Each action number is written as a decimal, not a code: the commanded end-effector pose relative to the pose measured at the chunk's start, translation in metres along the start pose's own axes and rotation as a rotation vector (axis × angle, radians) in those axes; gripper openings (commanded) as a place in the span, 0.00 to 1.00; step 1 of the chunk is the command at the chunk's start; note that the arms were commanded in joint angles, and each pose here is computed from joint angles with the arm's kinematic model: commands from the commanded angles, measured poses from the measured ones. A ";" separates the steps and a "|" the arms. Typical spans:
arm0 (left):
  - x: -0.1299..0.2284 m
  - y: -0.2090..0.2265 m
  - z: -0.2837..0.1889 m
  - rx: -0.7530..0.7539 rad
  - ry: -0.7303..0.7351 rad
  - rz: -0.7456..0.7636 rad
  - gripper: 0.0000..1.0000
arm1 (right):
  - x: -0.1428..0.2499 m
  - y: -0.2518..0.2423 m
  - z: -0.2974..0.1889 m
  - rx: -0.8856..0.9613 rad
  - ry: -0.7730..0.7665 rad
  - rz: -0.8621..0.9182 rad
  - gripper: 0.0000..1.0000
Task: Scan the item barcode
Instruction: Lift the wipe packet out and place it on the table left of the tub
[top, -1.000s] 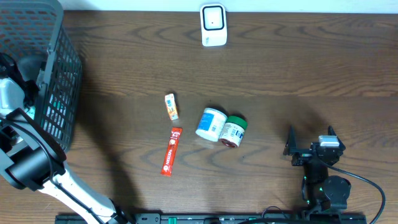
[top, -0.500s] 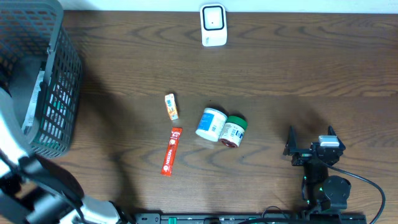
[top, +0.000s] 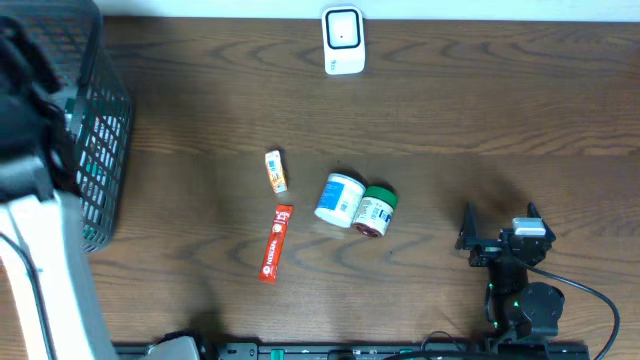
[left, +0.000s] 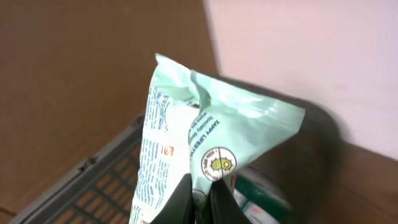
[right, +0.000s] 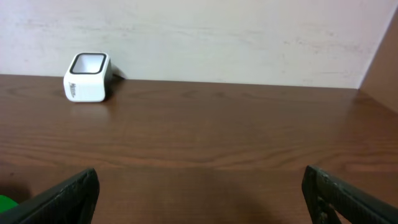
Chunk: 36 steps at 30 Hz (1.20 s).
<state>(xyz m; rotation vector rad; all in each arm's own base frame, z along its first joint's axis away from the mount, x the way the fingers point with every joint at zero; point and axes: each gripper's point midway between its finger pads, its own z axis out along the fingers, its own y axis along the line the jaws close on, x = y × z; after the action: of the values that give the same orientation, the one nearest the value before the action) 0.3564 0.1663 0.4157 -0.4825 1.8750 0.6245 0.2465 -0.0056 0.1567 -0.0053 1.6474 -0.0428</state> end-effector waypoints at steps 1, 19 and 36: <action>0.003 -0.018 -0.034 0.046 0.011 -0.033 0.07 | 0.002 0.003 0.000 -0.011 0.006 -0.005 0.99; 0.250 -0.191 -0.042 0.287 0.715 0.260 0.07 | 0.002 0.003 0.000 -0.011 0.006 -0.005 0.99; 0.314 -0.231 -0.020 0.354 0.899 0.285 0.07 | 0.002 0.003 0.000 -0.011 0.005 -0.005 0.99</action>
<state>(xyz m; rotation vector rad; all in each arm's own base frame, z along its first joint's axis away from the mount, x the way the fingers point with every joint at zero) 0.3603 -0.0425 0.0729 -0.2479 2.9130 0.2673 0.2465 -0.0056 0.1567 -0.0050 1.6474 -0.0425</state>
